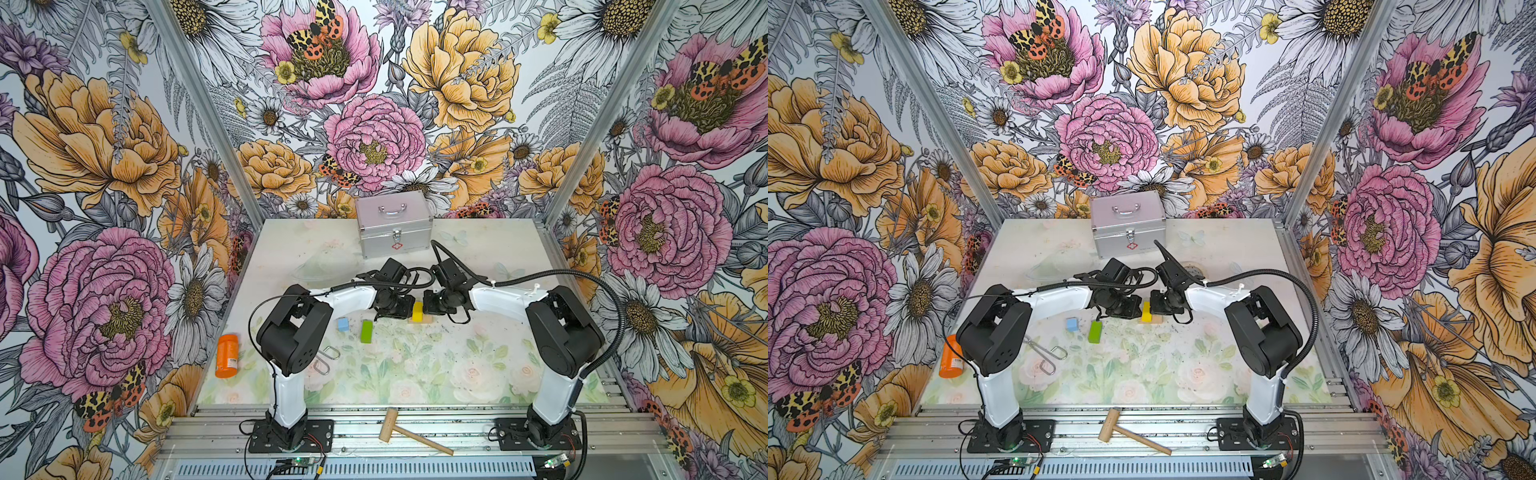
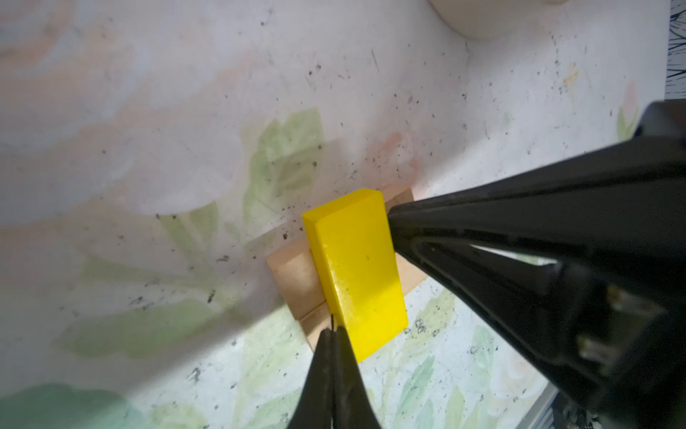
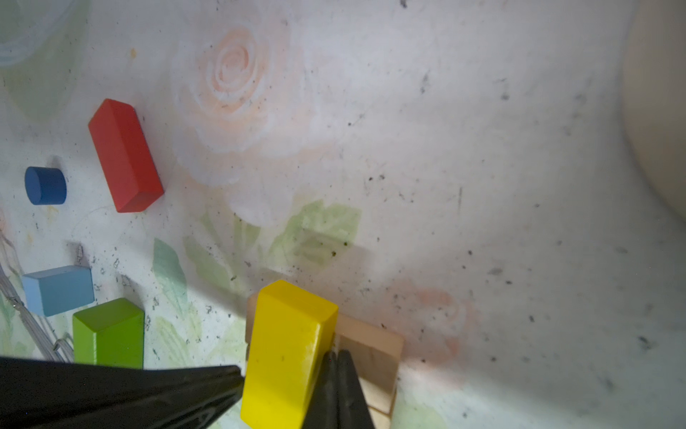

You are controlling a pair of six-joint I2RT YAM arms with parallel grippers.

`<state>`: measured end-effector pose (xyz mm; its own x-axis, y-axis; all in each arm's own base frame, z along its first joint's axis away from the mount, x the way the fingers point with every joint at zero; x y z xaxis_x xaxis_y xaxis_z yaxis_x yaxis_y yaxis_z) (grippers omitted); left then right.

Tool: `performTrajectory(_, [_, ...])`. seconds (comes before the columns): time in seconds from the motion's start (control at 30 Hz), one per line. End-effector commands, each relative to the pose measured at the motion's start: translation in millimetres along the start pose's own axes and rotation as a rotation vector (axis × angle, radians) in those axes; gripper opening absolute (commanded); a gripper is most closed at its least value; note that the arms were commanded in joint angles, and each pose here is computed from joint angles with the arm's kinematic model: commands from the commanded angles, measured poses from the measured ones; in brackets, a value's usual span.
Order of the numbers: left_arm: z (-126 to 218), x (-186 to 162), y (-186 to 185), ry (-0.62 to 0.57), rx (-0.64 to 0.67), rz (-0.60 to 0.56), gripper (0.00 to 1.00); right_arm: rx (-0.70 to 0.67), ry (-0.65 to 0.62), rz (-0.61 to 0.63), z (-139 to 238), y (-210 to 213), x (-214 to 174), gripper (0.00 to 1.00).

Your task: Build the wood block tower

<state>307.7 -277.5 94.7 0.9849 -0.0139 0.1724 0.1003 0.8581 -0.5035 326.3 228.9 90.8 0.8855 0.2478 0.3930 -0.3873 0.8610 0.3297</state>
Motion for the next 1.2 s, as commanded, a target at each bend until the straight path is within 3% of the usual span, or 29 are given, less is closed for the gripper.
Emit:
performTrajectory(0.0, [-2.4, -7.1, 0.0, 0.026, -0.010, 0.001, 0.02, 0.028, -0.031, -0.005, -0.6, 4.5, 12.2, 0.00])
performTrajectory(1.17, [7.4, -6.9, -2.9, -0.001, -0.012, -0.003, 0.02, 0.024, -0.035, -0.021, 7.8, 8.5, 2.6, 0.00])
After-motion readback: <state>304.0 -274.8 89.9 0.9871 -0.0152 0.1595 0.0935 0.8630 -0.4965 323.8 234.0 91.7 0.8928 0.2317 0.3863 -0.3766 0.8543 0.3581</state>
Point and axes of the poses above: each gripper's point midway between its finger pads, its own z axis back along the fingers, its own y axis along the line the jaws close on, x = y × z, the point moved 6 cm from there along z, back along the fingers, and after that the axes turned 15 degrees about z, right-handed, at the moved point
